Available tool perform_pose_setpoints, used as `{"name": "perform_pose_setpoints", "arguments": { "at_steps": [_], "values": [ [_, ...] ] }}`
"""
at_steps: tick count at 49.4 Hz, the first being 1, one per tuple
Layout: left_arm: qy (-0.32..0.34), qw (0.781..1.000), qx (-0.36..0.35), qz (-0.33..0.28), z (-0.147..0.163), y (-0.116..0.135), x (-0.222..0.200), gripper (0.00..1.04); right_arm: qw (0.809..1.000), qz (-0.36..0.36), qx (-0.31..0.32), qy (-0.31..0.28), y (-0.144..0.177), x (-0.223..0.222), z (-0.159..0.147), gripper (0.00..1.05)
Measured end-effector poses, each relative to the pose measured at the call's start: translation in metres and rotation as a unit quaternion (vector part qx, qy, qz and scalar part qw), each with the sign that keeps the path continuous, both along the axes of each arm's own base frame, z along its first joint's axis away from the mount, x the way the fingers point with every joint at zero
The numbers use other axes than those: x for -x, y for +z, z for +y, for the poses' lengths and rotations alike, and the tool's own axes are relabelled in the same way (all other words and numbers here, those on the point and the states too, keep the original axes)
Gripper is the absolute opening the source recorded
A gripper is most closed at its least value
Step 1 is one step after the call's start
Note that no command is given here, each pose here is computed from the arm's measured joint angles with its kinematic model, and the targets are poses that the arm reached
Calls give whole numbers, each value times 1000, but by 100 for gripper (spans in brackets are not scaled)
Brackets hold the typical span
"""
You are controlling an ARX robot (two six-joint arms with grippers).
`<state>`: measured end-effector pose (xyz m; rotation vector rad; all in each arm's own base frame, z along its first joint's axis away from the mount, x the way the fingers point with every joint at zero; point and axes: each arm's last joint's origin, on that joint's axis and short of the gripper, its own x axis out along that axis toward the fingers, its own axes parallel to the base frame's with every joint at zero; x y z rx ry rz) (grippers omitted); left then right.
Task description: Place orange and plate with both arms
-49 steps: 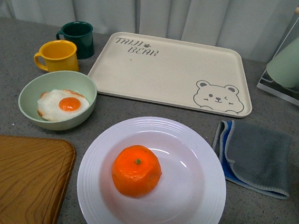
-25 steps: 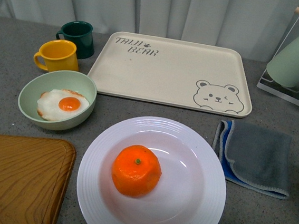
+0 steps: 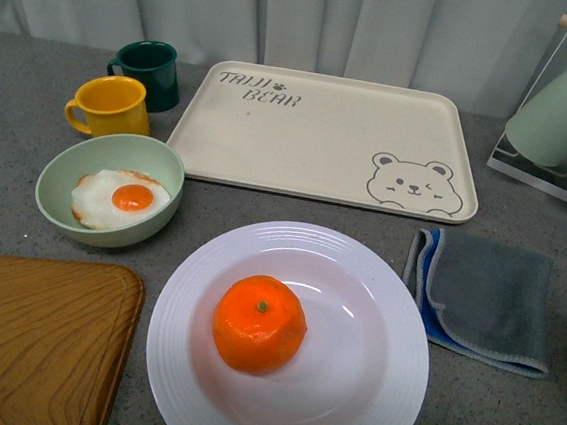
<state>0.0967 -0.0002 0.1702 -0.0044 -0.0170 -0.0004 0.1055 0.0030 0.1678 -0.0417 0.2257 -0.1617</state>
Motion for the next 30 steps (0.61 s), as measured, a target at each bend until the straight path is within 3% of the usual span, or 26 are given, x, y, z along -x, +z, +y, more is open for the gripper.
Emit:
{"name": "perform_pose_setpoints", "arguments": {
  "at_steps": [7,13,17,24,30],
  "values": [
    [0,1000,0,0,0,0,0,77,991,72,-65,87,4,-38,19,95],
    [0,1000,-1,0,0,0,0,100,961,155,-144,176,-8,-75,44,95],
    [0,1000,0,0,0,0,0,98,933,217,-192,213,-19,-98,58,95],
    [0,1000,0,0,0,0,0,98,903,293,-219,224,-33,-118,68,95],
    [0,1000,0,0,0,0,0,98,865,355,-260,242,-45,-134,72,95]
  ]
}}
